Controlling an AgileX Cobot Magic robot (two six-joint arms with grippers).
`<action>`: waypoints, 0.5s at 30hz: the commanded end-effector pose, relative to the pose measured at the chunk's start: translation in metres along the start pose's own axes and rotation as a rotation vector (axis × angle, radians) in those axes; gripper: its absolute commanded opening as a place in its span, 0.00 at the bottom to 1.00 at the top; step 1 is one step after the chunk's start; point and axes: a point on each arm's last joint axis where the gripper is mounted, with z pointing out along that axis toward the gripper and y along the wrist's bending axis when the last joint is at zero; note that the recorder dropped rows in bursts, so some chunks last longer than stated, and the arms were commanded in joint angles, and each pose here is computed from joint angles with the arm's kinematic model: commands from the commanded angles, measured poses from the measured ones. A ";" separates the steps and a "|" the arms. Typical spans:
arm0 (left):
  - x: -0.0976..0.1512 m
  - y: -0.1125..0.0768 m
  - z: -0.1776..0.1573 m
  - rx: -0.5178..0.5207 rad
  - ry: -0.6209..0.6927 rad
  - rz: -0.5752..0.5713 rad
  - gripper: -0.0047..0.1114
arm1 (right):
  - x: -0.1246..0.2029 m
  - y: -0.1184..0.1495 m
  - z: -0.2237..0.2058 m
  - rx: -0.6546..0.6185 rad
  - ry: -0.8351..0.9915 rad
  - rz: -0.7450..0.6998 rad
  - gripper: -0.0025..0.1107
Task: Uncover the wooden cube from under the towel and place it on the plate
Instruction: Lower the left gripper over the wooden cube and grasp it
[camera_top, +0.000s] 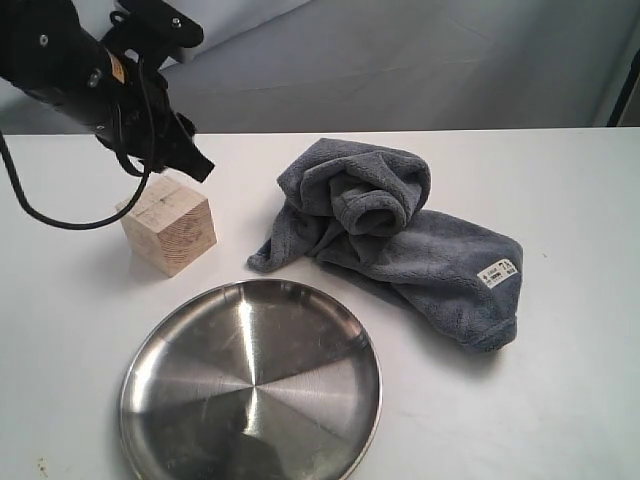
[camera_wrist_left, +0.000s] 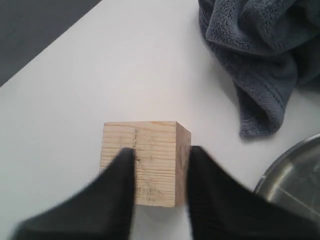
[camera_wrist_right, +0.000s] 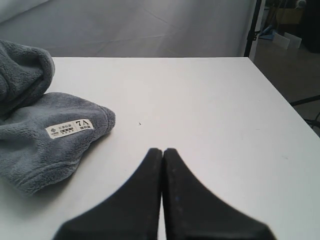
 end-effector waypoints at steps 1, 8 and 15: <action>0.004 0.000 0.000 -0.009 0.001 0.108 0.04 | 0.001 0.000 0.000 -0.001 -0.006 0.004 0.02; 0.033 0.044 0.004 0.032 0.089 -0.004 0.04 | 0.001 0.000 0.000 -0.001 -0.006 0.004 0.02; 0.041 0.065 0.000 0.256 -0.067 -0.088 0.08 | 0.001 0.000 0.000 -0.001 -0.006 0.004 0.02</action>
